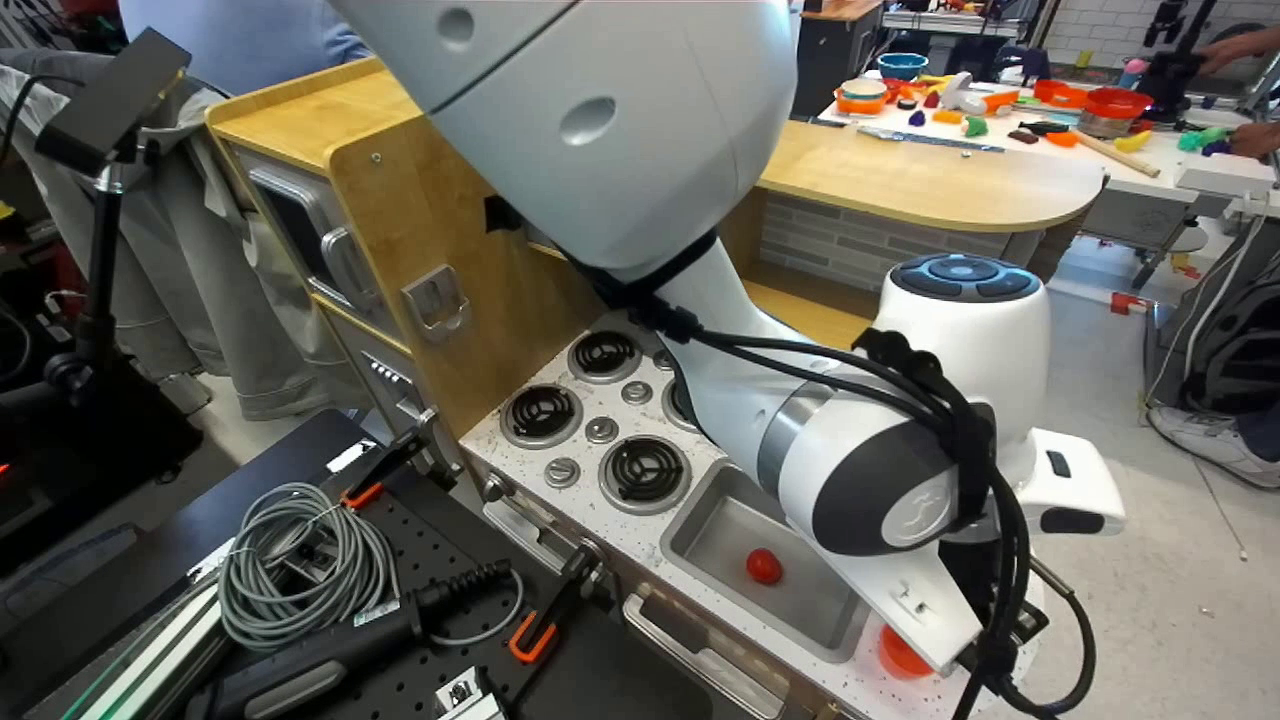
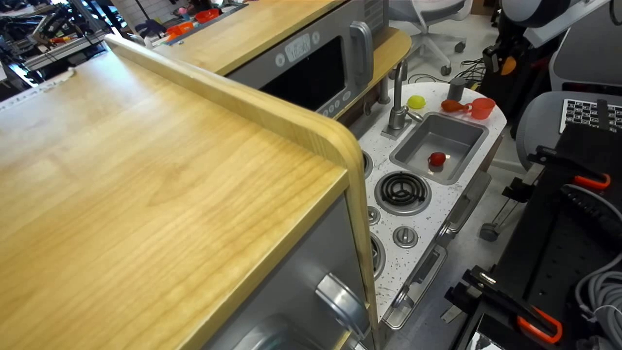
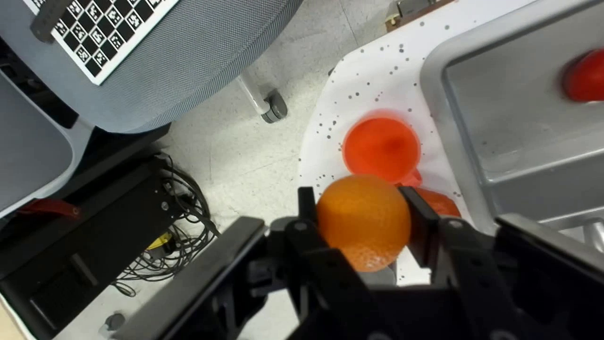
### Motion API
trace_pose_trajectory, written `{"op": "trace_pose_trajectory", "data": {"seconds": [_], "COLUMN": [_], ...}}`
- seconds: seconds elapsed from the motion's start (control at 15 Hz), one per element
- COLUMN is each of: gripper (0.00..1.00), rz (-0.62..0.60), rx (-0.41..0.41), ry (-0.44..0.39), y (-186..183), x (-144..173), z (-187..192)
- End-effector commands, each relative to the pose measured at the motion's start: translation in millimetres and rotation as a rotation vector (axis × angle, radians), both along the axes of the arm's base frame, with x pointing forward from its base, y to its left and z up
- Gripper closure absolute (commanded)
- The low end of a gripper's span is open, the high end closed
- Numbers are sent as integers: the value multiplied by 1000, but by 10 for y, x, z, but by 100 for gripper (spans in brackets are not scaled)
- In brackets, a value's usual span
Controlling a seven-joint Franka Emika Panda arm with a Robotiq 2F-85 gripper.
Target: Remove the orange ball from the sink and place it inside the orange mug
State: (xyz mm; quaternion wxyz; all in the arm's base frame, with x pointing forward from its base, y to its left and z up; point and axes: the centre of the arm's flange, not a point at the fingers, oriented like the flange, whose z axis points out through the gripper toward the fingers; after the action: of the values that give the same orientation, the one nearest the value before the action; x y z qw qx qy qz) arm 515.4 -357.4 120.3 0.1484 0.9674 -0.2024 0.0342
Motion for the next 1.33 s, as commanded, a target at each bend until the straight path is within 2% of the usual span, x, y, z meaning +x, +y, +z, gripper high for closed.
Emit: {"op": "trace_pose_trajectory", "data": {"seconds": [0.0, 0.33, 0.8, 1.27], "gripper": [79, 79, 79, 79], "rz": [-91, -146, -189, -210], "rx": [17, 50, 62, 163], "ry": [13, 52, 40, 42], "y": [-157, -261, -371, -281], "x": [0, -8, 135, 221], "z": [-151, -383, -467, -712]}}
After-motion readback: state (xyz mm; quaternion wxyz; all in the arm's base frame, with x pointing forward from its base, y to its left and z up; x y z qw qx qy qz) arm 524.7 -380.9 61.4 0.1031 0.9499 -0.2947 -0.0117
